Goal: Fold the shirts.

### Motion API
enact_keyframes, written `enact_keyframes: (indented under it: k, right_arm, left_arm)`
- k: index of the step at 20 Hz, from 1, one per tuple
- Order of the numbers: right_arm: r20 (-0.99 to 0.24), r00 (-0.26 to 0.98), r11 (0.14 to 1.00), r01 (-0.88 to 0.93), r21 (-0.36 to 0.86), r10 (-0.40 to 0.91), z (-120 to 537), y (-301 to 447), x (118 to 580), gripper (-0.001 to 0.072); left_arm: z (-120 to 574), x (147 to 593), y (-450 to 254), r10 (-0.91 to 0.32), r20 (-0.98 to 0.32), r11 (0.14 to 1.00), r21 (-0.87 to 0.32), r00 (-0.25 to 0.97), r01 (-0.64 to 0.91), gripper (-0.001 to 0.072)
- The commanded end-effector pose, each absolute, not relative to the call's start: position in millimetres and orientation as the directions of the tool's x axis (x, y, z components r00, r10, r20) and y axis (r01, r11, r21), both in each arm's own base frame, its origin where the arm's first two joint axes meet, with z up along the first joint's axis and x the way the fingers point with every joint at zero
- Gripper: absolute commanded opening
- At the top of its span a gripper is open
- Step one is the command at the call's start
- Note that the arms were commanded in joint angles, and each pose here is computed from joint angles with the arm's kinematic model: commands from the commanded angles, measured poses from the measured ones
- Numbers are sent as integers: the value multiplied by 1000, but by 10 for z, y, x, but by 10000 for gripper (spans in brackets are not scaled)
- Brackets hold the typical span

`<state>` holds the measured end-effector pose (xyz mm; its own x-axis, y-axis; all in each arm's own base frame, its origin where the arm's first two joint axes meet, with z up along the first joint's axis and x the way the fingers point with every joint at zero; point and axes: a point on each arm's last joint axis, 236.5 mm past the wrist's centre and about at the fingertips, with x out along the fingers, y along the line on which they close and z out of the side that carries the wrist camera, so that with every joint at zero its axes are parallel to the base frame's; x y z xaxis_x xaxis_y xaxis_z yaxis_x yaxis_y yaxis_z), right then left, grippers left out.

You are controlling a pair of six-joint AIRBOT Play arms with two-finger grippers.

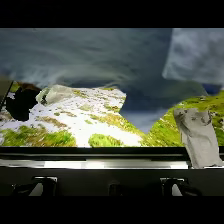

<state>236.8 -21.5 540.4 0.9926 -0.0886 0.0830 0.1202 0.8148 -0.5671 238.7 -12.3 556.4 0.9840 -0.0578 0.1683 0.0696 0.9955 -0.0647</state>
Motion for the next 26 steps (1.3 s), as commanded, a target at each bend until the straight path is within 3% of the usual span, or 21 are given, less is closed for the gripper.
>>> enact_keyframes:
  k: [1,4,7,9,11,13,15,16,18,20,23,26]
  right_arm:
    - [186,974,787,214,-579,-127,5629,-157,1783,49]
    - [180,976,804,207,-558,-126,5611,-147,1757,49]
    - [75,989,844,145,-516,-125,5378,-186,1948,49]
    - [-109,988,862,37,-506,-106,4960,-242,2300,49]
    - [-428,902,894,-153,-421,-47,4151,-307,2840,48]
    - [-699,708,907,-352,-230,98,3238,-240,3383,48]
    - [-823,513,893,-451,-18,243,2345,-114,3930,47]
    - [-863,434,889,-457,34,256,1898,-87,4168,47]
    - [-895,343,888,-445,111,284,1091,69,4661,47]
    - [-877,369,895,-426,134,307,513,270,5182,48]
    - [-808,498,933,-320,166,315,152,346,5768,48]
    - [-771,559,943,-290,163,305,112,307,5966,49]
  left_arm:
    - [5567,2029,-167,-42,168,998,-48,985,51,33]
    - [5449,2087,-160,-43,117,997,-59,992,50,33]
    - [5275,2279,-82,-27,45,998,-62,999,30,33]
    - [4837,2626,-21,-36,-121,996,-83,992,26,33]
    - [4099,3126,81,-53,-350,996,-88,935,24,34]
    - [3193,3622,193,-77,-557,994,-103,827,23,33]
    - [2184,4001,279,-110,-729,990,-139,675,11,34]
    - [1759,4158,320,-122,-781,987,-158,613,-6,33]
    - [1026,4493,402,-137,-843,982,-186,520,-44,33]
    - [469,4783,406,-172,-871,971,-229,461,-70,33]
    - [-70,5133,342,-222,-887,957,-277,404,-83,33]
    - [-280,5337,314,-230,-892,958,-278,389,-73,34]
